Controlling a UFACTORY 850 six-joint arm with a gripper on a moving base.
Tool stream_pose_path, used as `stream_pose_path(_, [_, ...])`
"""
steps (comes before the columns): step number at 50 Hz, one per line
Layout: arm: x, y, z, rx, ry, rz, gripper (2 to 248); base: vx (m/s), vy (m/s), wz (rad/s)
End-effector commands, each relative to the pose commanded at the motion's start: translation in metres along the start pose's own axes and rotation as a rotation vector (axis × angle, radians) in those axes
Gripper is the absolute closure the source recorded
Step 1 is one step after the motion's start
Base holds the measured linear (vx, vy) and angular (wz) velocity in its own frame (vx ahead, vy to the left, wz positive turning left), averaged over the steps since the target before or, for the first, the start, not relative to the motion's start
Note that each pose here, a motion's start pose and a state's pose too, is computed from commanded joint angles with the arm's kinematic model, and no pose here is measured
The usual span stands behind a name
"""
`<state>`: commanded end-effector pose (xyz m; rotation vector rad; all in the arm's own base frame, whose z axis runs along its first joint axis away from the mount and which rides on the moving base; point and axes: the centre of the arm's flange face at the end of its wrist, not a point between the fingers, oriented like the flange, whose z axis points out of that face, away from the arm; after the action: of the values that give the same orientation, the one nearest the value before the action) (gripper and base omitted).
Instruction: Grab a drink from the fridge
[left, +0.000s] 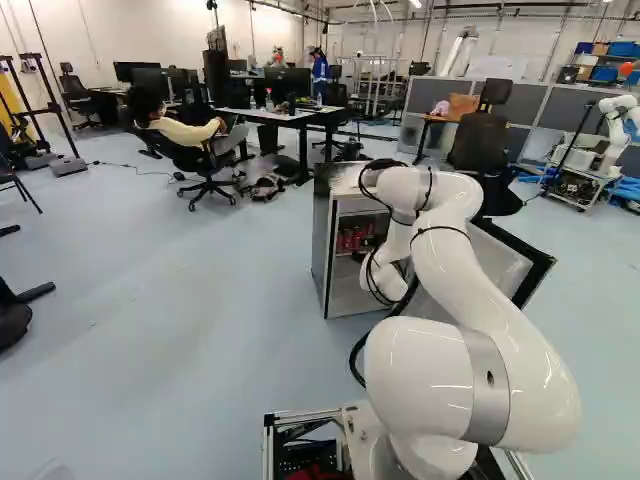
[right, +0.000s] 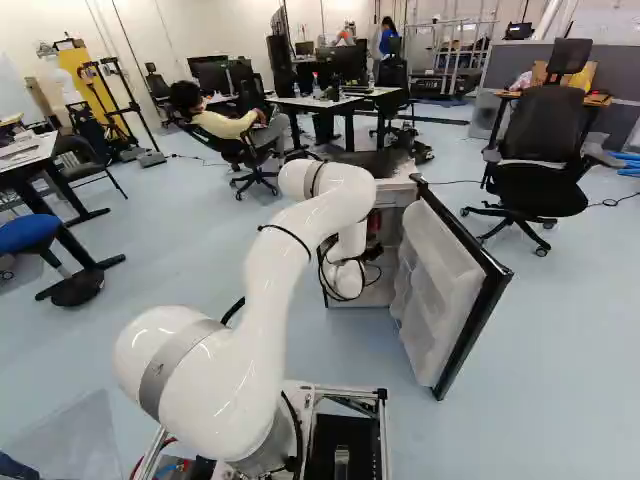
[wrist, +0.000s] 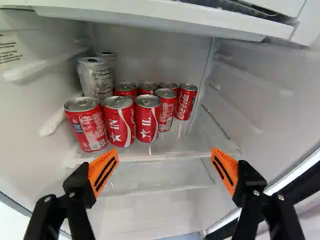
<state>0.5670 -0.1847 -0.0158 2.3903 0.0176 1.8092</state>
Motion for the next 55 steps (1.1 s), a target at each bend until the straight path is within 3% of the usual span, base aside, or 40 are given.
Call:
stream_pose_path(26, [-0.002, -0.002, 0.024, 0.003, 0.041, -0.012, 3, 0.0, 0.0, 0.0])
stream_pose_path(42, [-0.002, -0.002, 0.024, 0.003, 0.041, -0.012, 4, 0.0, 0.0, 0.0])
stream_pose_path(43, [-0.002, -0.002, 0.024, 0.003, 0.041, -0.012, 17, 0.0, 0.0, 0.0])
stream_pose_path(47, [-0.002, -0.002, 0.024, 0.003, 0.041, -0.012, 17, 0.0, 0.0, 0.0])
stream_pose_path(48, [-0.002, -0.002, 0.024, 0.003, 0.041, -0.012, 30, 0.0, 0.0, 0.0])
stream_pose_path(53, [-0.002, -0.002, 0.024, 0.003, 0.041, -0.012, 30, 0.0, 0.0, 0.0])
stream_pose_path(55, [-0.002, -0.002, 0.024, 0.003, 0.041, -0.012, 42, 0.0, 0.0, 0.0])
